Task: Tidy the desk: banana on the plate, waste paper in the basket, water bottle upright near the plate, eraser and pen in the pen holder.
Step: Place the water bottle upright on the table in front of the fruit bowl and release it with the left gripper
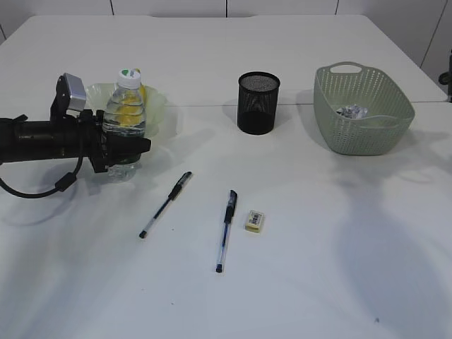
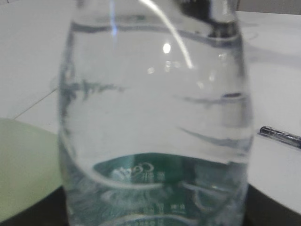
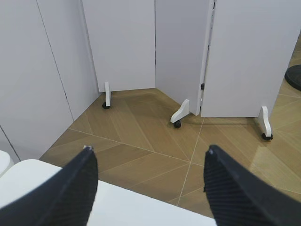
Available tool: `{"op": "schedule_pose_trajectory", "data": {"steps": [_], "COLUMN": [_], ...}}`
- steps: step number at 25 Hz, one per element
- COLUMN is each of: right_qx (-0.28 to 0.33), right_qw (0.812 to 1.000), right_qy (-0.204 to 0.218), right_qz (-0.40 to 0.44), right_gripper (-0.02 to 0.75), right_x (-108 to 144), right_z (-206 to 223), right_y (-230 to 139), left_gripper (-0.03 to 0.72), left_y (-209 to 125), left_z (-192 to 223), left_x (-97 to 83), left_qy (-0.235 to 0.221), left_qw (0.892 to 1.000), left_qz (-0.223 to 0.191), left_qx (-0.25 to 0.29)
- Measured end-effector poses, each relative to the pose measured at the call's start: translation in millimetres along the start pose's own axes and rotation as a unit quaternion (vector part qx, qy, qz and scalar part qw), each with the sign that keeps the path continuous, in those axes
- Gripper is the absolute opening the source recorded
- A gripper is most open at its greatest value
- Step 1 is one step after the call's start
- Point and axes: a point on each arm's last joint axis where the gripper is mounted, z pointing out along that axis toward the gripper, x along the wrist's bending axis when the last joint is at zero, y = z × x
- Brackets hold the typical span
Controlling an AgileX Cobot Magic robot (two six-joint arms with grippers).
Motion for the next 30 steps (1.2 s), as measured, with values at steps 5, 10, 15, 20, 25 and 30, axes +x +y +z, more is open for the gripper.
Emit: {"op": "schedule_pose_trajectory", "data": {"steps": [5, 10, 15, 20, 25, 30], "right_qx": [0.0, 0.0, 0.0, 0.0, 0.0, 0.0], "right_qw": [1.0, 1.0, 1.0, 1.0, 1.0, 1.0], "right_qy": [0.0, 0.0, -0.001, -0.001, -0.001, -0.001], "right_qz": [0.0, 0.0, 0.0, 0.0, 0.0, 0.0], "right_gripper": [0.528, 0.528, 0.528, 0.528, 0.528, 0.528], "right_x": [0.0, 0.0, -0.1, -0.1, -0.1, -0.1], "right_z": [0.0, 0.0, 0.0, 0.0, 0.0, 0.0], "right_y": [0.0, 0.0, 0.1, 0.1, 0.1, 0.1], "left_gripper": [0.395, 0.395, 0.395, 0.395, 0.395, 0.395], "left_y": [-0.1, -0.1, -0.1, -0.1, 0.1, -8.2], "left_z": [0.9, 0.9, 0.9, 0.9, 1.6, 4.3], "left_x": [0.0, 0.0, 0.0, 0.0, -0.5, -1.4], "left_qy": [-0.001, -0.001, -0.001, -0.001, -0.002, -0.005], "left_qw": [1.0, 1.0, 1.0, 1.0, 1.0, 1.0], "left_qz": [0.0, 0.0, 0.0, -0.011, -0.012, -0.021], "left_qx": [0.0, 0.0, 0.0, 0.0, 0.0, 0.004]}}
